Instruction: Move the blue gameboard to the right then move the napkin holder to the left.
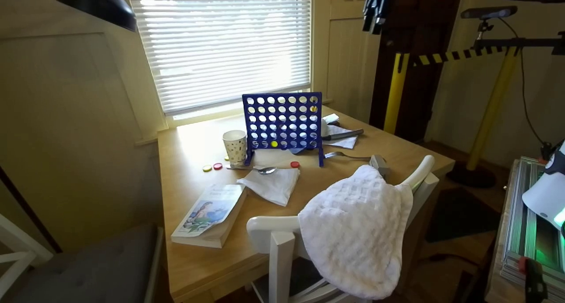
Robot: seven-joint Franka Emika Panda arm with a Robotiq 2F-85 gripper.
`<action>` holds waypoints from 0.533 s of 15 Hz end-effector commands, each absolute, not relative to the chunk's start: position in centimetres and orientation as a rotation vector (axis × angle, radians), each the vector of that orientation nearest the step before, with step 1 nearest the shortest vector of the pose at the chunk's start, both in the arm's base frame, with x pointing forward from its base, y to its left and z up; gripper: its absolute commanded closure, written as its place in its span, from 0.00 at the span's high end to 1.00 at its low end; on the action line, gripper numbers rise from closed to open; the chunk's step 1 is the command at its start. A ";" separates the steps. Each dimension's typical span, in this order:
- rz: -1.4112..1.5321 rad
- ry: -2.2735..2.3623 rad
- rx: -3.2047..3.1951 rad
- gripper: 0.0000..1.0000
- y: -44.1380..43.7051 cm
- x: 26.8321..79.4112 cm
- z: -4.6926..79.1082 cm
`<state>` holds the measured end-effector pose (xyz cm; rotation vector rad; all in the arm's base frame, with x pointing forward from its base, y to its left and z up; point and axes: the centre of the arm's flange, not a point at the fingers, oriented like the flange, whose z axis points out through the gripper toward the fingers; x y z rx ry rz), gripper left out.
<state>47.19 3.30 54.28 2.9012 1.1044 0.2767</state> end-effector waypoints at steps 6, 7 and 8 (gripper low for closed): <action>0.301 1.084 2.888 1.00 5.0 49.8 53.6; 0.319 0.975 2.927 1.00 5.1 49.7 53.6; 0.321 0.885 2.979 1.00 5.4 50.9 52.9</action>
